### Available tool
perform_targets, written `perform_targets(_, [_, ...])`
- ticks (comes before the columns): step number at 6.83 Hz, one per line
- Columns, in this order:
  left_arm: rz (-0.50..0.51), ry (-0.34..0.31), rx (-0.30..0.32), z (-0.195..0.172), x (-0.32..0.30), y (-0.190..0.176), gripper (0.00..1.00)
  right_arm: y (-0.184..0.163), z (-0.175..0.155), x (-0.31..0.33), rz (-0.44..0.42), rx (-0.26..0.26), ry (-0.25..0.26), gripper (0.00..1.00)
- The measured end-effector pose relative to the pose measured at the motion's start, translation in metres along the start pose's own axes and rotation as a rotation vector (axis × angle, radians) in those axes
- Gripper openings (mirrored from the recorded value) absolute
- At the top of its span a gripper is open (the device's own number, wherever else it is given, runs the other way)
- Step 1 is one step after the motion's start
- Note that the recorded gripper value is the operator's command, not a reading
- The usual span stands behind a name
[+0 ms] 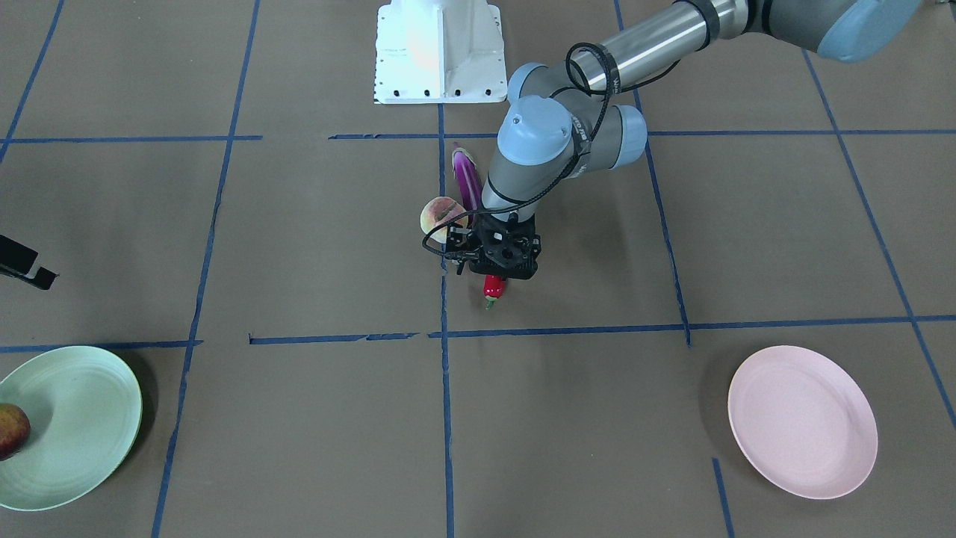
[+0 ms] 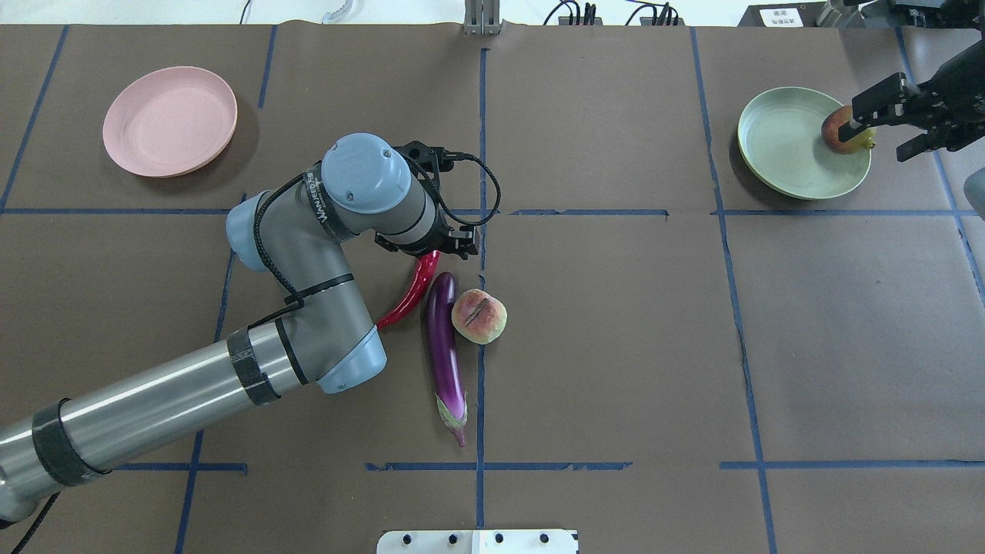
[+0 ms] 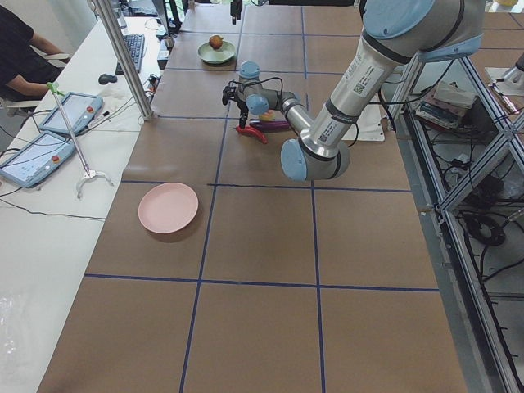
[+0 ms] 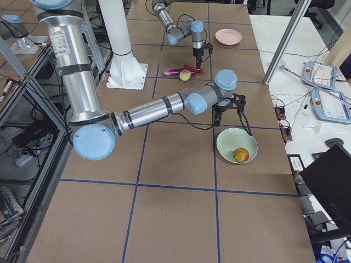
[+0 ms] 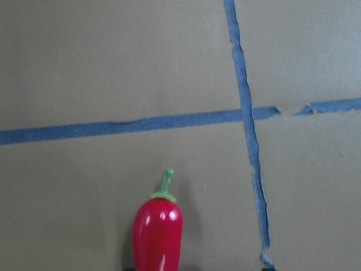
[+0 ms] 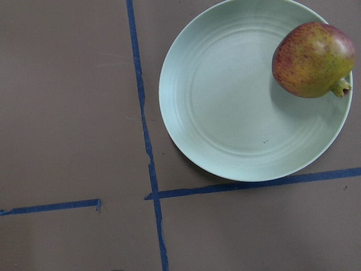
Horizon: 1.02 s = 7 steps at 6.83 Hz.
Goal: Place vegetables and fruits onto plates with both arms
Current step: 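Lower the left gripper onto the red chili pepper while the right gripper withdraws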
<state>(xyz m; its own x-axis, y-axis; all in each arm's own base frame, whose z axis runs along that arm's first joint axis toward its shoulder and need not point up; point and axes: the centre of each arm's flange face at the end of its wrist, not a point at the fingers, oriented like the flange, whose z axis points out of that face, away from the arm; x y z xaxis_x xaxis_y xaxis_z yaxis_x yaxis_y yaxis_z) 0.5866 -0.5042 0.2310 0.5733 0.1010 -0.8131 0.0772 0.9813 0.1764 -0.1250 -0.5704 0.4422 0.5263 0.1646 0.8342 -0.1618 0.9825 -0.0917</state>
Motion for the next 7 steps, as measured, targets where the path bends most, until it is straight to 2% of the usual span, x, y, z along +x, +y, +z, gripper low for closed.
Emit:
perform_targets(3, [0.003,-0.03,0.043,0.007,-0.006,-0.004,0.75,0.002,0.003,0.005,0.006,-0.006,0.005,1.0])
perform_targets(4, [0.002,-0.043,0.054,0.009,-0.011,-0.004,0.7,0.003,0.004,0.005,0.007,-0.007,0.005,1.0])
perform_targets(6, [-0.001,-0.061,0.06,0.013,-0.02,-0.003,0.06,0.004,0.007,0.009,0.011,-0.012,0.009,1.0])
perform_targets(7, [-0.001,-0.062,0.06,0.014,-0.021,-0.002,0.0,0.005,0.007,0.01,0.012,-0.013,0.011,1.0])
